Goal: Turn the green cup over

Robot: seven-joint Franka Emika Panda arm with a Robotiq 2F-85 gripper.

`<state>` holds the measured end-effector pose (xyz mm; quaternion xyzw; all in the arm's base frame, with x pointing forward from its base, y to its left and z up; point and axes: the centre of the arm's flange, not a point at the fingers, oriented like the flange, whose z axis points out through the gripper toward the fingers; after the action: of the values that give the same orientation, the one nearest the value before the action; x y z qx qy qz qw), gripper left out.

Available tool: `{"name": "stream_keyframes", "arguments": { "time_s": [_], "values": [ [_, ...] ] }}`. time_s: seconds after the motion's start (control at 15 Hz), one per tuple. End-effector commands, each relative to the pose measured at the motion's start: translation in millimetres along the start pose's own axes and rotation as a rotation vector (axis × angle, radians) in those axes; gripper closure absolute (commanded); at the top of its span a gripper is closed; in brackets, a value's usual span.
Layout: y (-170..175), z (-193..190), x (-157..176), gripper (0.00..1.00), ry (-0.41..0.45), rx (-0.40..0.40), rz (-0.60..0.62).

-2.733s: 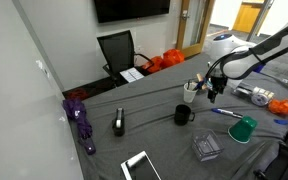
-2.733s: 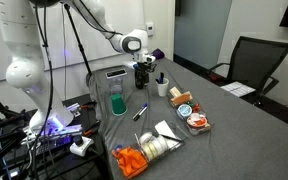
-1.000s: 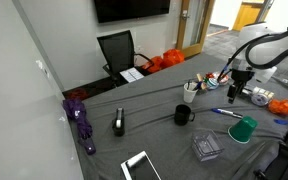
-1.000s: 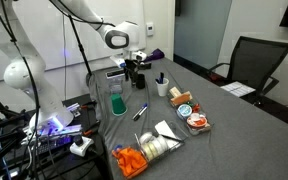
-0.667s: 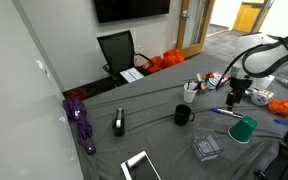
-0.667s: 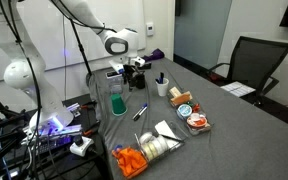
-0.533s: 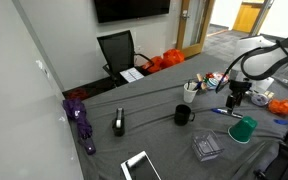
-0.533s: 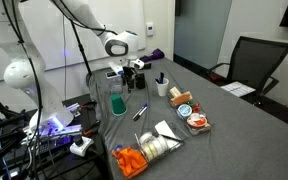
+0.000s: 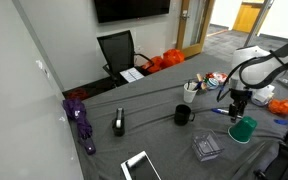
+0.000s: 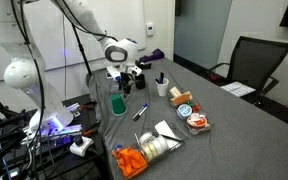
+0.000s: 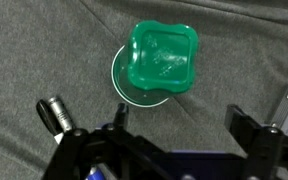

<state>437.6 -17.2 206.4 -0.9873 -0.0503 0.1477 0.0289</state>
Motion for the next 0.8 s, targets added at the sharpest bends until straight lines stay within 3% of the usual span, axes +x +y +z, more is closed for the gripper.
{"name": "stream_keyframes", "arguments": {
  "time_s": [0.0,0.73],
  "values": [
    [-3,16,-13,0.00,-0.028,-0.011,-0.011],
    [11,37,-44,0.00,-0.082,-0.129,-0.018]
  ]
}}
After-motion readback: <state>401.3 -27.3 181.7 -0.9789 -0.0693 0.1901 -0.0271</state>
